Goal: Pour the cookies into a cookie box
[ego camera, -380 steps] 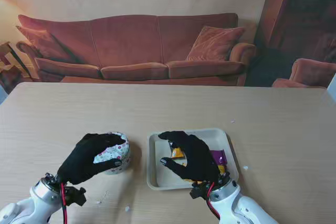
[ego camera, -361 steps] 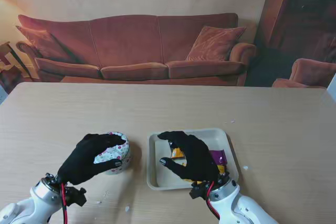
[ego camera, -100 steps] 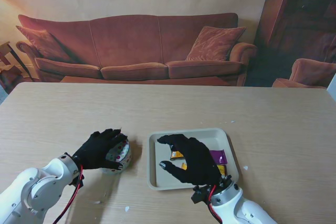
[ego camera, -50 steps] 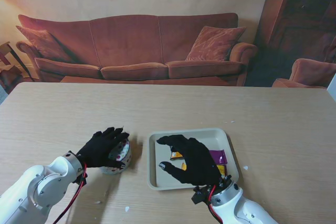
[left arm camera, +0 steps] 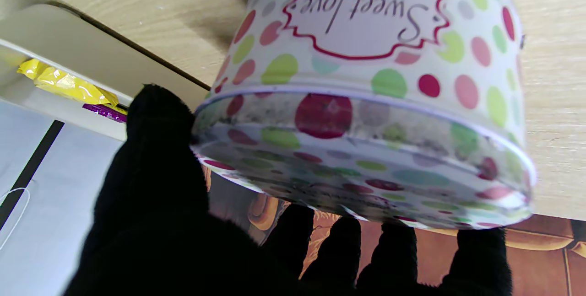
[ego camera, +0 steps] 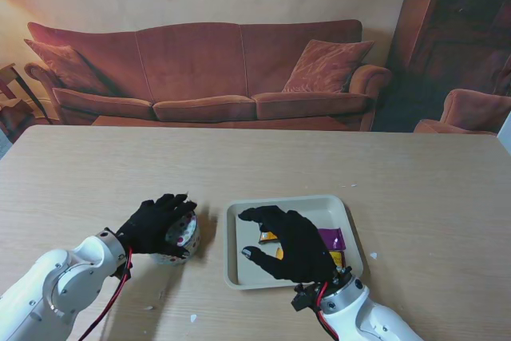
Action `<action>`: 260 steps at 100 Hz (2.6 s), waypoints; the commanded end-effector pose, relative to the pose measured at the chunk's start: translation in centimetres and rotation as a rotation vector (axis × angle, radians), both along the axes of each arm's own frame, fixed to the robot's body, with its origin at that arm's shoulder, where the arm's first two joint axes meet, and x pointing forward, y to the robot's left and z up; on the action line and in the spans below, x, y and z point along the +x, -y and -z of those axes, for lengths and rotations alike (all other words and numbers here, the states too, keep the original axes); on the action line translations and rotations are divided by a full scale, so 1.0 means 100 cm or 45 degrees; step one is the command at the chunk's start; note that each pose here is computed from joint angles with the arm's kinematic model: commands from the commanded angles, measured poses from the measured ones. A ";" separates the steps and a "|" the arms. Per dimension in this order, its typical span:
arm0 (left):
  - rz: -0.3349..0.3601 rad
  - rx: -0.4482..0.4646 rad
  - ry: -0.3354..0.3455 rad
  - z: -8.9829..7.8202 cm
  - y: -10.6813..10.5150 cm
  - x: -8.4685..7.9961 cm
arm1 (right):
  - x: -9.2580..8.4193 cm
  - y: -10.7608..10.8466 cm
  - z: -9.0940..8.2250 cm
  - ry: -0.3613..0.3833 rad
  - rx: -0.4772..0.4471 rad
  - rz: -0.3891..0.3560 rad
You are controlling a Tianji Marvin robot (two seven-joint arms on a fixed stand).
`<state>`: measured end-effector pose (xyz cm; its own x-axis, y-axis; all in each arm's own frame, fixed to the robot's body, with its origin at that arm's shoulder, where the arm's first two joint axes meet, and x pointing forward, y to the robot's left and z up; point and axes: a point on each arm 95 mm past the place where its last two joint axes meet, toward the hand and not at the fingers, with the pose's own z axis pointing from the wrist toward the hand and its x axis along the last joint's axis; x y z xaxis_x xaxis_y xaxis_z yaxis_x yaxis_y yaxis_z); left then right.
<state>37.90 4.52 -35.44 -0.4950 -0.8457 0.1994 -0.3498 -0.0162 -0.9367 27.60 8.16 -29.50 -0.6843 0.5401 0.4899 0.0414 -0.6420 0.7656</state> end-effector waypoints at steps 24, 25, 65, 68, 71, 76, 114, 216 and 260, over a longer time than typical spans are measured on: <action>0.017 -0.030 0.002 0.006 0.002 -0.005 | -0.002 -0.003 0.001 -0.021 -0.003 -0.007; 0.016 -0.034 0.004 0.006 0.002 -0.005 | -0.002 -0.003 0.001 -0.021 -0.003 -0.007; 0.029 -0.029 0.052 0.003 0.000 -0.005 | -0.003 -0.003 0.001 -0.030 -0.009 -0.008; 0.026 -0.038 0.051 0.003 0.000 -0.005 | -0.003 -0.003 0.001 -0.031 -0.010 -0.008; 0.021 -0.048 0.048 0.003 0.000 -0.006 | -0.003 -0.003 0.001 -0.032 -0.012 -0.009; 0.015 -0.061 0.048 0.003 0.001 -0.006 | -0.003 -0.003 0.001 -0.034 -0.015 -0.010; 0.001 -0.122 0.102 -0.002 0.000 -0.005 | -0.003 -0.003 0.002 -0.046 -0.022 -0.011; -0.217 -0.026 0.347 -0.050 -0.101 0.011 | -0.002 -0.002 0.003 -0.057 -0.034 -0.010; -0.392 0.063 0.322 -0.017 -0.159 0.013 | 0.001 -0.004 0.007 -0.074 -0.054 -0.023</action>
